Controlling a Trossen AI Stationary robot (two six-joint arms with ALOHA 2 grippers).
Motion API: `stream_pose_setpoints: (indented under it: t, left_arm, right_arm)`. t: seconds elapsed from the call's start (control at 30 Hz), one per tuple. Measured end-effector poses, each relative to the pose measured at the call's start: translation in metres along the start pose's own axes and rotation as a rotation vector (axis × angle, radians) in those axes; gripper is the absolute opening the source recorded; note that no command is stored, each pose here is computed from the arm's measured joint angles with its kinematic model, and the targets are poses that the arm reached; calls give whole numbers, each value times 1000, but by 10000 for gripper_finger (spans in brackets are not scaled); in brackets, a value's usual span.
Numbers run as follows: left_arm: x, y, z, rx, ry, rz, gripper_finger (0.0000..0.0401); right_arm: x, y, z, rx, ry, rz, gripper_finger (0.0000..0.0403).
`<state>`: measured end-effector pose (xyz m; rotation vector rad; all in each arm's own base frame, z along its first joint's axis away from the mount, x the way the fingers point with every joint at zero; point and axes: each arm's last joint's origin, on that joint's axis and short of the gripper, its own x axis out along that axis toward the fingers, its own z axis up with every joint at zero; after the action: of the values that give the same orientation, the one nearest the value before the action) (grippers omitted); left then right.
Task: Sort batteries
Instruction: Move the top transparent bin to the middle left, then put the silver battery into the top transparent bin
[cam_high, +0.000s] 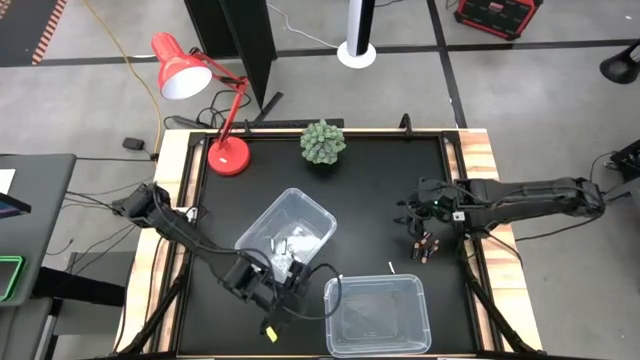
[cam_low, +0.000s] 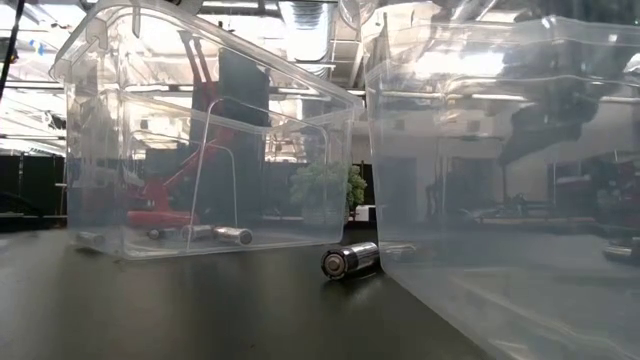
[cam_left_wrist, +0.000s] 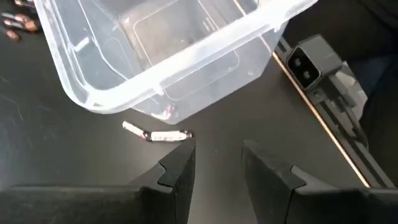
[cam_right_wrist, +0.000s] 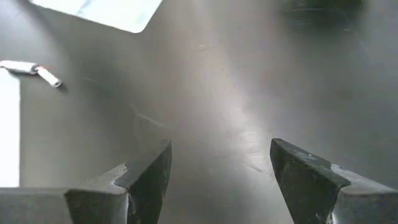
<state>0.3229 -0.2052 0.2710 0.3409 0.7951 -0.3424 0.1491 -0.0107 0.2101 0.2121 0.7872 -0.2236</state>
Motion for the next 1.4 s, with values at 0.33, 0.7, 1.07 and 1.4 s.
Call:
stream_pose_setpoints:
  t: [0.33,0.7,1.07,1.4]
  left_arm:
    - [30,2,-16,-103,131,17,123]
    - [-1,7,-18,-171,149,260,123]
    - [-76,15,-1,3,-56,596,123]
    - [-82,41,-38,27,-87,611,123]
  right_arm:
    - [-4,18,-7,-3,58,75,292]
    - [-30,15,-13,253,229,-234,292]
    - [-19,14,-20,414,309,-354,292]
    - [9,15,-22,170,606,-243,292]
